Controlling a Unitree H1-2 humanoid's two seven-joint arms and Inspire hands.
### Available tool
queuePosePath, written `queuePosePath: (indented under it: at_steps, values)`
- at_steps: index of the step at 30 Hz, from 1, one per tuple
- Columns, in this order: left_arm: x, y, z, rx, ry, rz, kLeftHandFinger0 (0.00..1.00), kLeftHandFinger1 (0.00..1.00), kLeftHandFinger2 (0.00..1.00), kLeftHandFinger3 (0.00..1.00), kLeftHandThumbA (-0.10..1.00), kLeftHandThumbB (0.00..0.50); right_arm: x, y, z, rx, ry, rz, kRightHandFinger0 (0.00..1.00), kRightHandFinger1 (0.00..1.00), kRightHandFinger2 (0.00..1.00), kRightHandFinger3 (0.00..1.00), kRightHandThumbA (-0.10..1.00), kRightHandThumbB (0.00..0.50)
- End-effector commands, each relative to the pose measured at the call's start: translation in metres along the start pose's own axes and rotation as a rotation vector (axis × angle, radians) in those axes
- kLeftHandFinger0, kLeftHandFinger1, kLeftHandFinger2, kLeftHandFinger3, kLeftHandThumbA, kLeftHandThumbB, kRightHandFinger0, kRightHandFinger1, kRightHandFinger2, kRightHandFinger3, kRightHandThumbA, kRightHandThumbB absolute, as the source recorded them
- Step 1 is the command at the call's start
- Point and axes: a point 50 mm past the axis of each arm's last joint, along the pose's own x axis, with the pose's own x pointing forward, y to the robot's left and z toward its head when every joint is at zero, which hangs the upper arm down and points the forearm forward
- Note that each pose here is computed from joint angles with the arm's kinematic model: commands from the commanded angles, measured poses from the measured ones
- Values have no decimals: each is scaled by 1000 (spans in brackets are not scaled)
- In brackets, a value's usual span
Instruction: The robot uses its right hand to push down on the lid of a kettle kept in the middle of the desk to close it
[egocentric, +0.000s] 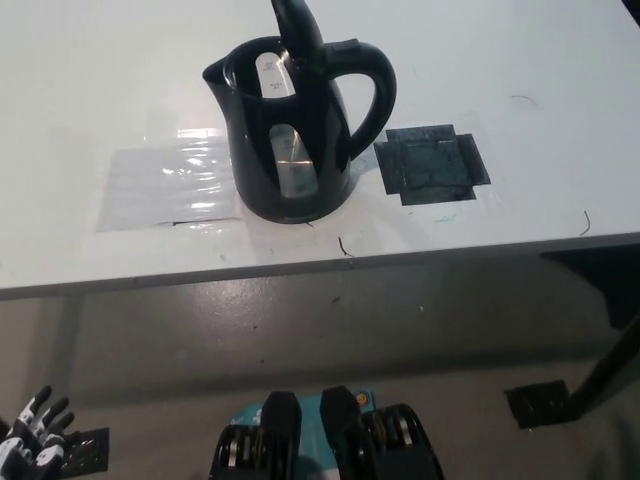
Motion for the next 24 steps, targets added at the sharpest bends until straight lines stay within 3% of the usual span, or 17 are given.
queuePosePath:
  at_steps: [1, 6, 9, 11, 15, 19, 20, 24]
  values:
    - [-4, 6, 9, -13, -12, -34, 1000, 1000, 1000, 1000, 191, 239, 72, 21, 45, -133, -121, 121, 1000, 1000, 1000, 1000, 126, 115]
    - [-4, 4, 4, -19, -12, -25, 1000, 1000, 1000, 1000, 187, 240, 162, 62, 62, -124, -153, 186, 1000, 1000, 1000, 1000, 144, 158]
    - [-4, 5, 3, -19, -11, -30, 999, 1000, 1000, 1000, 198, 248, 190, 82, 65, -105, -145, 202, 1000, 1000, 1000, 1000, 114, 131]
    - [-4, 3, 3, -14, -9, -35, 1000, 1000, 1000, 1000, 210, 242, 226, 107, 56, -53, -71, 204, 1000, 1000, 1000, 1000, 180, 74]
    - [-4, 2, 3, -10, -10, -40, 1000, 1000, 1000, 1000, 218, 242, 257, 131, 46, -12, 15, 218, 1000, 1000, 1000, 1000, 232, 81]
    - [-8, -1, 0, -14, -3, -43, 1000, 1000, 1000, 1000, 216, 245, 280, 154, 38, 67, 73, 239, 1000, 1000, 1000, 1000, 200, 62]
    - [-9, -2, 0, -6, 0, -45, 1000, 1000, 1000, 1000, 220, 243, 291, 168, 35, 88, 80, 251, 1000, 1000, 1000, 1000, 196, 32]
    - [-12, -5, -3, -18, 5, -53, 1000, 1000, 1000, 1000, 205, 237, 309, 191, 31, 92, 103, 256, 1000, 1000, 1000, 1000, 263, 21]
